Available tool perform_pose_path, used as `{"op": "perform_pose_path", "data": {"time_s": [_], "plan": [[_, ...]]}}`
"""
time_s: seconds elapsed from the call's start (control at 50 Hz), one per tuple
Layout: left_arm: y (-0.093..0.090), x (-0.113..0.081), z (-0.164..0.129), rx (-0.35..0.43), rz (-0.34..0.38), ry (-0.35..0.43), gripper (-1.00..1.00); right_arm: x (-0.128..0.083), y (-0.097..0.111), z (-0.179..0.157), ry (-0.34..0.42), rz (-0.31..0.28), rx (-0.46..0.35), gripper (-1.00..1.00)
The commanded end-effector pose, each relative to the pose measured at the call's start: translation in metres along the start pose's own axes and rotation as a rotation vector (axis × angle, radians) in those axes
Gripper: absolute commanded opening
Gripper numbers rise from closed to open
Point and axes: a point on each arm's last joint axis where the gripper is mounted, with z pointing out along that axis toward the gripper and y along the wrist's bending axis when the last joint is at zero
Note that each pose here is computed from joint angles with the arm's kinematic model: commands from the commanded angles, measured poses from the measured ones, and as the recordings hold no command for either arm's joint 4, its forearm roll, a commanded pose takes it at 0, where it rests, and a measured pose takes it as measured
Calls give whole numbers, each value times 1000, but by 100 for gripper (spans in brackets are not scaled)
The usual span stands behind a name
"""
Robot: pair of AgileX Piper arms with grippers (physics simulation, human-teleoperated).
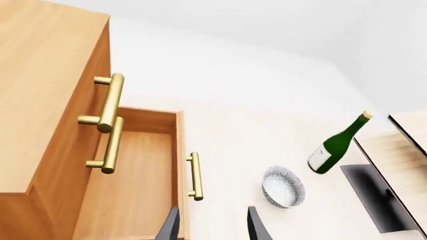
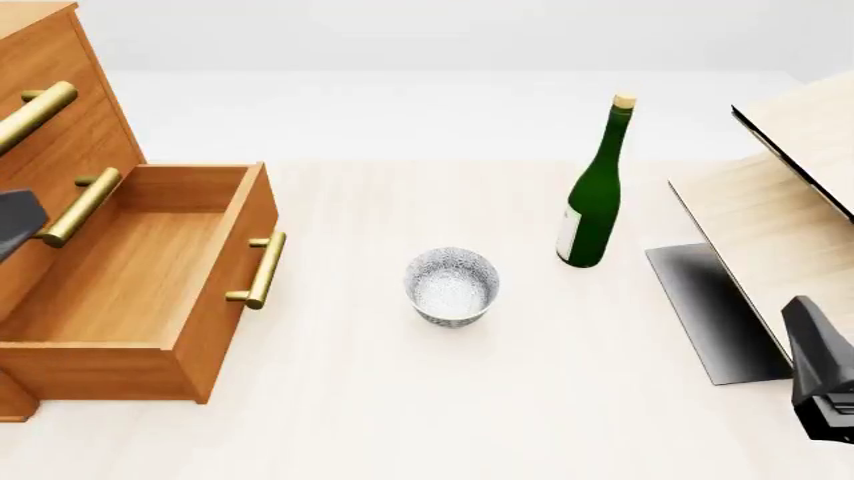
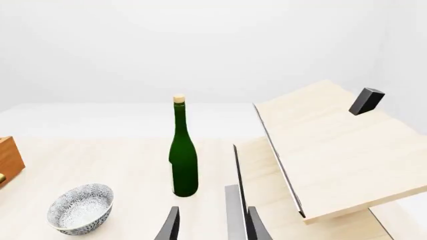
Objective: Put the bowl in the bottom drawer of the cabinet and close it.
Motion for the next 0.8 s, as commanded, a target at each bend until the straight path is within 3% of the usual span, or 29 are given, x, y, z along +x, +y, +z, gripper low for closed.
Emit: {"op": "perform_pose_path", "data": {"time_s": [0.02,0.34,0.54,0.8], "plan": [[3,1,8,-44,-16,37,100,0,0,0,0,0,0,100],[11,6,31,-120,-35,83,100,0,0,0,0,0,0,100],[11,9,41,-108,-33,114,100,0,0,0,0,0,0,100],[4,4,55,-60,24,148,100,0,0,0,0,0,0,100]]}}
